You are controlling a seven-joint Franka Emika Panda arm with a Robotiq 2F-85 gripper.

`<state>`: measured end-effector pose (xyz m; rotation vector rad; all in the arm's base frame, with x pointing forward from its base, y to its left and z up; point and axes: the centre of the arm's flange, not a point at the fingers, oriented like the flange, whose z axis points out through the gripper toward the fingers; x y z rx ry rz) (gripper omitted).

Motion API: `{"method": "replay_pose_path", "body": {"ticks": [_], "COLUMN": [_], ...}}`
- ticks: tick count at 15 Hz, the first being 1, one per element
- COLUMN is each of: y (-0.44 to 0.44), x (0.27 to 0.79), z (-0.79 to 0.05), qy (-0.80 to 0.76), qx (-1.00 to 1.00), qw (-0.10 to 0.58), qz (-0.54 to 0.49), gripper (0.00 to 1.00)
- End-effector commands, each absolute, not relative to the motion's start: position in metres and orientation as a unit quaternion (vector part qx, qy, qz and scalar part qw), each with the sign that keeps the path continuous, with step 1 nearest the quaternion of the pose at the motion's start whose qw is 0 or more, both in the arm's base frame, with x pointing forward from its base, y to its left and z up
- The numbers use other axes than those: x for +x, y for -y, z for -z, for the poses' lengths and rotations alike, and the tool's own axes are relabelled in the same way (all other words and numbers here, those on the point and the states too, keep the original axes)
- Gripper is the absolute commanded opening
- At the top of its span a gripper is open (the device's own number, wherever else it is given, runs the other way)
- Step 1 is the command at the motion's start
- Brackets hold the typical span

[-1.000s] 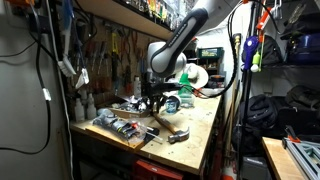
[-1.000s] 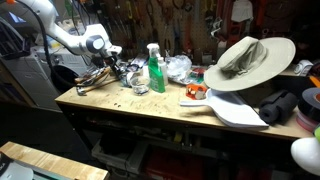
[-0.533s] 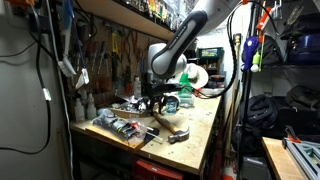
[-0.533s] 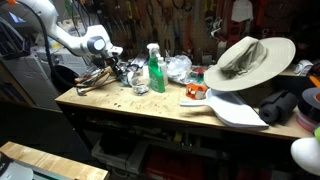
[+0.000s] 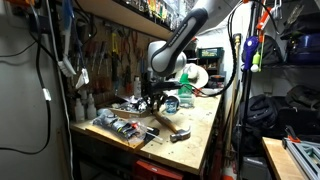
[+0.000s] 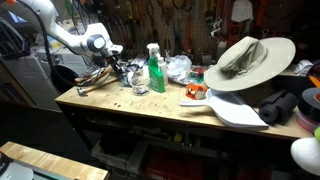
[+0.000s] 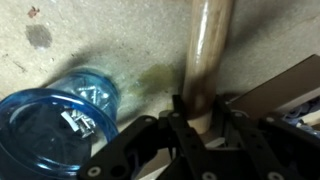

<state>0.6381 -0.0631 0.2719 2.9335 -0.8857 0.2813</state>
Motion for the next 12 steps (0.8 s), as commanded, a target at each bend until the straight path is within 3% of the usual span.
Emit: {"method": "replay_pose_path", "body": {"ticks": [1, 12], "y": [0.051, 0.026], "x": [0.622, 0.588], "z": [-0.305, -0.406], "qy": [0.278, 0.274], "qx": [0.955, 0.952], "qw": [0.036, 0.04], "qz": [-0.092, -0.132], "gripper": [0.08, 0.08]}}
